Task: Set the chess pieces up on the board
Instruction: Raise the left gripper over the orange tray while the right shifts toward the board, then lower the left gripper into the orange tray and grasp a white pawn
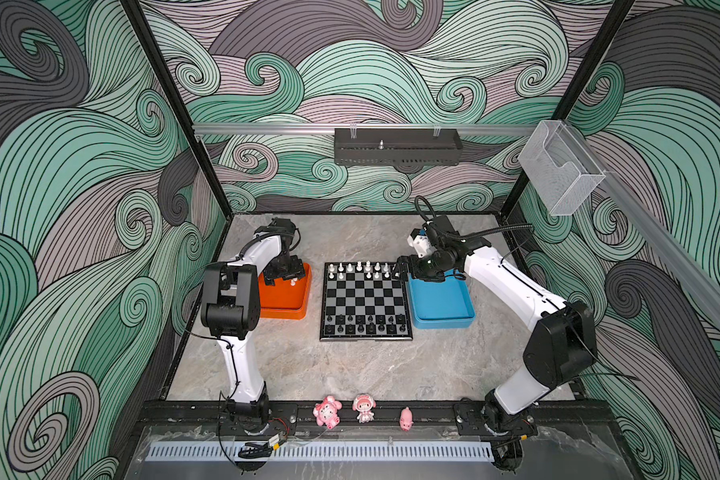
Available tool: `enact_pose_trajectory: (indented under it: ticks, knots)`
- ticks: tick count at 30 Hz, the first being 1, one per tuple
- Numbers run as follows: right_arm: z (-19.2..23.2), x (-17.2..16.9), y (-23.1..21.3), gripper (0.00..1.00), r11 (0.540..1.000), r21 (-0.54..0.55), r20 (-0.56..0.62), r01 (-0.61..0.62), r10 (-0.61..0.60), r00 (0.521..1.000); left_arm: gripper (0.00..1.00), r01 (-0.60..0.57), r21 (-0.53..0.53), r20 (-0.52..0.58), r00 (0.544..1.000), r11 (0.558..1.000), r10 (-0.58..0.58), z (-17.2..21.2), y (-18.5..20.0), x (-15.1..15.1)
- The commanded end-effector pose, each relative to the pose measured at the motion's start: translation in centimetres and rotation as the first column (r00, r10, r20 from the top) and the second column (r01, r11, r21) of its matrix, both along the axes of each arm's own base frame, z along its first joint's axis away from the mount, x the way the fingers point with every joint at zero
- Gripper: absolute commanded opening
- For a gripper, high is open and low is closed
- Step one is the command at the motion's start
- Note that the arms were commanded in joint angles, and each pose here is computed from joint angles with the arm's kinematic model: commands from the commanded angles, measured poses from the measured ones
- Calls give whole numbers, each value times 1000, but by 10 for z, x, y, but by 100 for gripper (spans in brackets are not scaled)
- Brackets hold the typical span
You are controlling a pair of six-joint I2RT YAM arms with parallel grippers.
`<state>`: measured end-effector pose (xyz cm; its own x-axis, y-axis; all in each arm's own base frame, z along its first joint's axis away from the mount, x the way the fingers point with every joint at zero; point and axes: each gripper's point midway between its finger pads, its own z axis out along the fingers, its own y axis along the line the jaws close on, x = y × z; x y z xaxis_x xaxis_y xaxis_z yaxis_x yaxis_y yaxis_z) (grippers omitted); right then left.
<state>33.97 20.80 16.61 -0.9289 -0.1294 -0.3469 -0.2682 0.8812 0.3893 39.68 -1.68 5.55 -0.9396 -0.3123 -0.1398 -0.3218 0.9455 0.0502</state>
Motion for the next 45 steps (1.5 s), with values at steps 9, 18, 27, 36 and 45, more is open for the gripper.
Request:
enact_pose_trajectory:
  ticks: [9, 18, 27, 36, 45]
  knots:
    - [-9, 6, -19, 99, 1000, -19, -5, 16, -16, 1000, 50, -17, 7, 26, 1000, 1000, 17, -3, 1, 23]
    - [-13, 9, -25, 99, 999, -14, -16, 29, -30, 999, 40, -9, -3, 11, 1000, 1000, 9, -11, -3, 25]
    - [-15, 10, -28, 99, 999, -14, -23, 34, -35, 999, 33, 5, -12, 5, 1000, 1000, -5, -15, -10, 29]
    - [-17, 10, -28, 99, 999, -15, -30, 36, -37, 999, 26, 18, -12, -4, 1000, 1000, -18, -16, -15, 26]
    - [-17, 9, -28, 99, 999, -13, -31, 36, -36, 999, 20, 23, -5, -9, 1000, 1000, -23, -16, -16, 23]
